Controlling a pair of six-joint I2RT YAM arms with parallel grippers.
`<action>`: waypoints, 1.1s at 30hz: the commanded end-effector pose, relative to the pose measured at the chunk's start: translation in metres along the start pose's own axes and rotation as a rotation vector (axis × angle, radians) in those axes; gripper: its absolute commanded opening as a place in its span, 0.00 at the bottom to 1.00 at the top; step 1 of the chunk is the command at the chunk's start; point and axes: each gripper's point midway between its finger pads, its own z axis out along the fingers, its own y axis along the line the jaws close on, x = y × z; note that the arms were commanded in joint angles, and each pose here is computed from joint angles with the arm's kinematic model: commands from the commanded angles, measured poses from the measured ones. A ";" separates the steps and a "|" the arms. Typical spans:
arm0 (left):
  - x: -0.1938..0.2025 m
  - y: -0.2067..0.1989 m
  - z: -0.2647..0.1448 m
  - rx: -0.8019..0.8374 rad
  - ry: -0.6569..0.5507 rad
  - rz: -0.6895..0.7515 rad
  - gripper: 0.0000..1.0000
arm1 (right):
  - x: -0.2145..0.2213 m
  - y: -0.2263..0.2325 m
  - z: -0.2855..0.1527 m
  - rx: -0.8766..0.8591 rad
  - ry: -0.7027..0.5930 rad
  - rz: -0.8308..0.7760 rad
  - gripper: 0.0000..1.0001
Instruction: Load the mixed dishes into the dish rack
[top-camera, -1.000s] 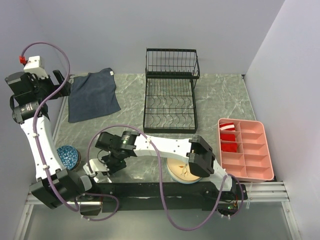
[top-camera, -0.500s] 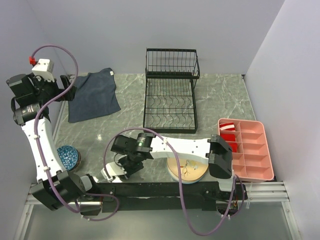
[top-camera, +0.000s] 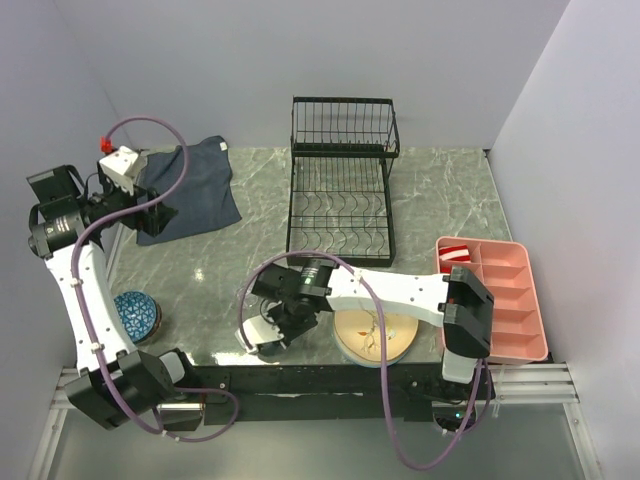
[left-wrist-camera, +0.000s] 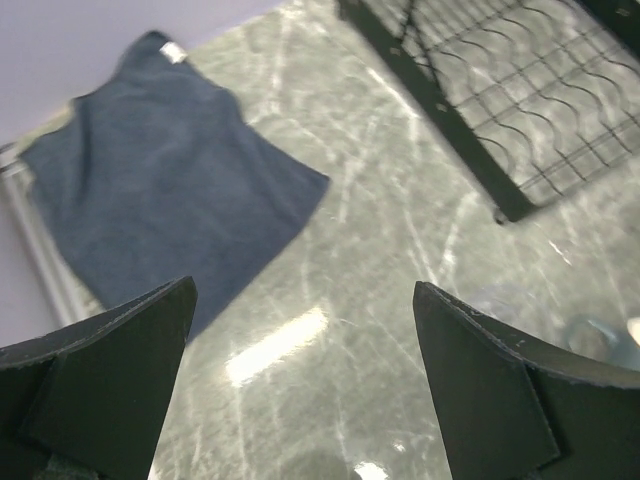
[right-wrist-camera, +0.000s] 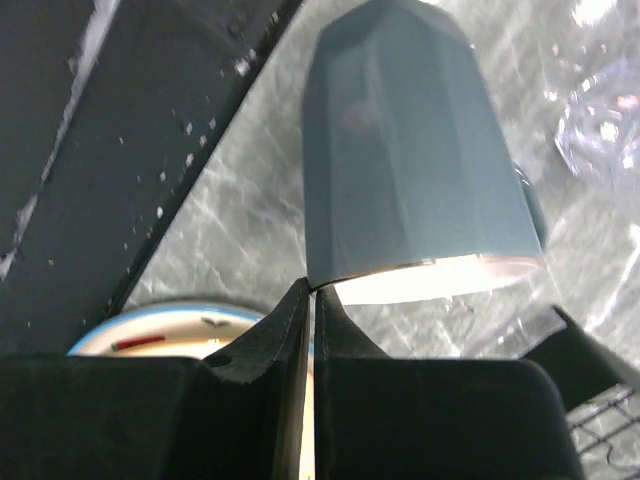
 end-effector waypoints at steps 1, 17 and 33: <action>-0.006 -0.029 -0.002 0.096 -0.055 0.081 0.96 | -0.009 -0.010 -0.034 0.085 -0.050 -0.015 0.00; -0.001 -0.031 0.020 0.060 -0.039 0.045 0.96 | -0.004 -0.023 -0.056 0.171 -0.081 -0.010 0.00; 0.008 -0.040 0.031 0.057 -0.018 0.049 0.96 | -0.010 0.010 -0.039 0.025 -0.119 0.026 0.10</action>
